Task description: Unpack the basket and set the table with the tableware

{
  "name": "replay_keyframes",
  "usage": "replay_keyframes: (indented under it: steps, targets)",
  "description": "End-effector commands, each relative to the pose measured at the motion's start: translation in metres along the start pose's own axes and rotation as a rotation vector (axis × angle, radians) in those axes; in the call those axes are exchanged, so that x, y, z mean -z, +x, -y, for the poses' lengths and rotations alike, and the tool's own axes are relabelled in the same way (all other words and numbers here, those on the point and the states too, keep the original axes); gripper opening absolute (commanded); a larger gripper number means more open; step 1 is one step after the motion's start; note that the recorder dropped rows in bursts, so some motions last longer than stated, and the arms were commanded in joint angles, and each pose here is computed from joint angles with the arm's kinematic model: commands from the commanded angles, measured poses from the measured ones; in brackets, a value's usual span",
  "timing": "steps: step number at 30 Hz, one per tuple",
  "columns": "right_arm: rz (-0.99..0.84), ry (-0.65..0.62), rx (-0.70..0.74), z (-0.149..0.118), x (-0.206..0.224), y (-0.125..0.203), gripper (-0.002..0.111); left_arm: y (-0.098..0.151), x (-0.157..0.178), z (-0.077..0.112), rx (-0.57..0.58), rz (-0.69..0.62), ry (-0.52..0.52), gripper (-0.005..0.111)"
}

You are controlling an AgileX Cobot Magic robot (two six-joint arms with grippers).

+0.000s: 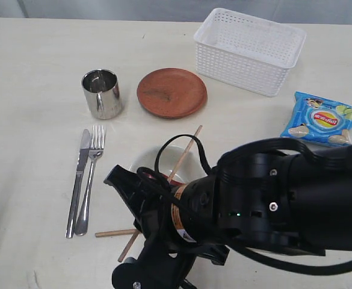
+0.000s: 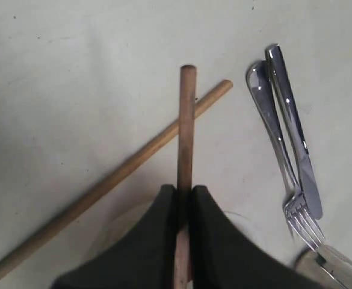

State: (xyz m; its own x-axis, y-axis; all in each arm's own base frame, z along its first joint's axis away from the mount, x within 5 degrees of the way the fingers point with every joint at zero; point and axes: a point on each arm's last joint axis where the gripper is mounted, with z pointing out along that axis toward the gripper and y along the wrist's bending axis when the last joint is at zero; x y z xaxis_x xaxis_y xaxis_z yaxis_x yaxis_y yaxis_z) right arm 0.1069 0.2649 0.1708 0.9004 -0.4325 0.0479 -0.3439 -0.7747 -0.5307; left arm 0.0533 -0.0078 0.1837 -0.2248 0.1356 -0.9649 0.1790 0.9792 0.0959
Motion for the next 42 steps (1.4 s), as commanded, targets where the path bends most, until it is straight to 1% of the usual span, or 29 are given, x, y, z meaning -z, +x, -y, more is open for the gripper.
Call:
replay_keyframes:
  steps: [1, 3, 4, 7, 8, 9, 11, 17, 21, 22, 23, 24, 25, 26, 27, 28, 29, 30, 31, 32, 34, 35, 37, 38, 39, 42]
  targets:
    - [-0.002, 0.0, -0.005, 0.0, 0.0, 0.002, 0.0, 0.0, 0.0, 0.0, 0.002, 0.005, -0.002, 0.0]
    - [-0.002, 0.0, -0.02, 0.0, 0.0, 0.002, 0.001, 0.0, 0.0, 0.0, 0.002, 0.005, -0.002, 0.0]
    - [-0.002, 0.0, -0.029, 0.0, 0.0, 0.002, 0.005, 0.0, 0.0, 0.0, 0.002, 0.005, -0.002, 0.0]
    - [0.001, 0.008, -0.061, 0.001, 0.0, 0.002, 0.024, 0.0, 0.0, 0.0, 0.002, 0.005, -0.002, 0.0]
    - [0.004, 0.015, -0.071, 0.001, 0.0, 0.001, 0.034, 0.0, 0.0, 0.0, 0.002, 0.005, -0.002, 0.0]
    - [0.008, 0.025, -0.076, 0.002, 0.0, 0.001, 0.04, 0.0, 0.0, 0.0, 0.002, 0.005, -0.002, 0.0]
    - [0.024, 0.063, -0.08, 0.006, 0.001, 0.0, 0.046, 0.0, 0.0, 0.0, 0.002, 0.005, -0.002, 0.0]
    - [0.059, 0.166, -0.101, 0.016, 0.011, -0.002, 0.046, 0.0, 0.0, 0.0, 0.002, 0.005, -0.002, 0.0]
    - [0.097, 0.249, -0.243, 0.024, 0.028, -0.002, 0.046, 0.0, 0.0, 0.0, 0.002, 0.005, -0.002, 0.0]
    - [0.119, 0.276, -0.359, 0.027, 0.037, -0.002, 0.046, 0.0, 0.0, 0.0, 0.002, 0.005, -0.002, 0.0]
    - [0.156, 0.302, -0.53, 0.03, 0.048, -0.001, 0.046, 0.0, 0.0, 0.0, 0.002, 0.005, -0.002, 0.0]
    - [0.178, 0.314, -0.62, 0.031, 0.054, -0.001, 0.046, 0.0, 0.0, 0.0, 0.002, 0.005, -0.002, 0.0]
    - [0.24, 0.331, -0.854, 0.033, 0.066, 0.0, 0.046, 0.0, 0.0, 0.0, 0.002, 0.005, -0.002, 0.0]
    - [0.279, 0.337, -0.984, 0.034, 0.073, 0.0, 0.046, 0.0, 0.0, 0.0, 0.002, 0.005, -0.002, 0.0]
    - [0.359, 0.341, -1.218, 0.035, 0.086, 0.001, 0.046, 0.0, 0.0, 0.0, 0.002, 0.005, -0.002, 0.0]
    - [0.401, 0.334, -1.344, 0.037, 0.093, 0.001, 0.046, 0.0, 0.0, 0.0, 0.002, 0.005, -0.002, 0.0]
    - [0.396, 0.264, -1.514, 0.04, 0.103, 0.002, 0.039, 0.0, 0.0, 0.0, 0.002, 0.005, -0.002, 0.0]
    - [0.356, 0.222, -1.531, 0.042, 0.108, 0.002, 0.034, 0.0, 0.0, 0.0, 0.002, 0.005, -0.002, 0.0]
    - [0.28, 0.158, -1.523, 0.05, 0.115, 0.003, 0.025, 0.0, 0.0, 0.0, 0.002, 0.005, -0.002, 0.0]
    - [0.213, 0.098, -1.52, 0.051, 0.117, 0.003, 0.023, 0.0, 0.0, 0.0, 0.002, 0.005, -0.002, 0.0]
    - [0.081, -0.02, -1.522, 0.065, 0.12, 0.003, 0.027, 0.0, 0.0, 0.0, 0.002, 0.005, -0.002, 0.0]
    - [-0.022, -0.122, -1.514, 0.072, 0.117, 0.002, 0.035, 0.0, 0.0, 0.0, 0.002, 0.005, -0.002, 0.0]
    - [-0.111, -0.238, -1.495, 0.091, 0.097, -0.002, 0.047, 0.0, 0.0, 0.0, 0.002, 0.005, -0.002, 0.0]
    - [-0.119, -0.275, -1.461, 0.096, 0.088, -0.005, 0.047, 0.0, 0.0, 0.0, 0.002, 0.005, -0.002, 0.0]
    - [-0.092, -0.352, -1.425, 0.105, 0.069, -0.012, 0.046, 0.0, 0.0, 0.0, 0.002, 0.005, -0.002, 0.0]
    - [-0.027, -0.46, -1.37, 0.116, 0.039, -0.025, 0.044, 0.0, 0.0, 0.0, 0.002, 0.005, -0.002, 0.0]
